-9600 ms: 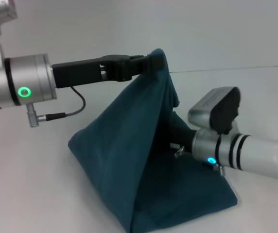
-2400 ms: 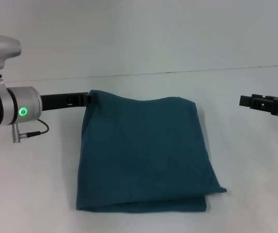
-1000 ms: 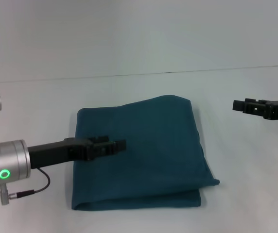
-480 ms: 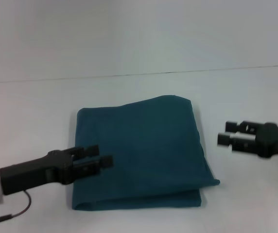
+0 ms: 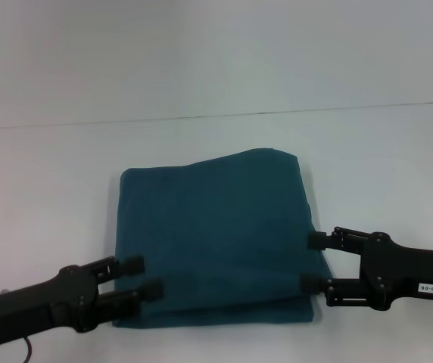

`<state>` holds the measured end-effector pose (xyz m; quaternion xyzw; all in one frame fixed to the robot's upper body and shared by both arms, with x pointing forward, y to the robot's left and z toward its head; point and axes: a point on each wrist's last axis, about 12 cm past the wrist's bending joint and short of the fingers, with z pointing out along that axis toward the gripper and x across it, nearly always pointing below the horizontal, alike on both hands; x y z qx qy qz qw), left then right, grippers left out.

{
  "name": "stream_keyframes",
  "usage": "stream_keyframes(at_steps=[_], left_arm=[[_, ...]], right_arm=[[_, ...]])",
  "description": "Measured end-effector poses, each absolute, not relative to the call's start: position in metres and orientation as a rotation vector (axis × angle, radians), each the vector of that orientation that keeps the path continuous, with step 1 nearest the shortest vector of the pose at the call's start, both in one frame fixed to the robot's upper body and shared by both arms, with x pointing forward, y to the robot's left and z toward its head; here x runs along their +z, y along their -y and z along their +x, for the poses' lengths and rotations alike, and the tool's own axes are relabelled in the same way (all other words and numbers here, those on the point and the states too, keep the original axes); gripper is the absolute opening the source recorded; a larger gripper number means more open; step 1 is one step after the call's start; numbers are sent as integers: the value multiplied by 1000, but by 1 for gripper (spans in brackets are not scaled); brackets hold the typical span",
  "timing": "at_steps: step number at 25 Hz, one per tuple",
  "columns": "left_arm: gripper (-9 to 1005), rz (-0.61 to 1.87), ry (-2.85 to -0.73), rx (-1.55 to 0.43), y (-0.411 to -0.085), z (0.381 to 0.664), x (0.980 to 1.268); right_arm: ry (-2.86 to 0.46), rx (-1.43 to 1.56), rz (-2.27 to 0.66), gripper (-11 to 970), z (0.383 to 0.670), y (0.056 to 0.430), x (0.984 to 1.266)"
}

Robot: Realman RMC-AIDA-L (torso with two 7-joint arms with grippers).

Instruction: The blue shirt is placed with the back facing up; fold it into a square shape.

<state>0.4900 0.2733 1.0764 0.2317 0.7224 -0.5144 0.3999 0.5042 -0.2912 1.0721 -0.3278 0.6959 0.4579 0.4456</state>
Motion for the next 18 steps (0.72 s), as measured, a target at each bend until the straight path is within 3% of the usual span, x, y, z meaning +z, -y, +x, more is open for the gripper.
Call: stream_keyframes(at_steps=[18], left_arm=[[782, 576, -1858, -1279, -282, 481, 1070]], right_arm=[[-1726, 1139, -834, 912, 506, 288, 1072]])
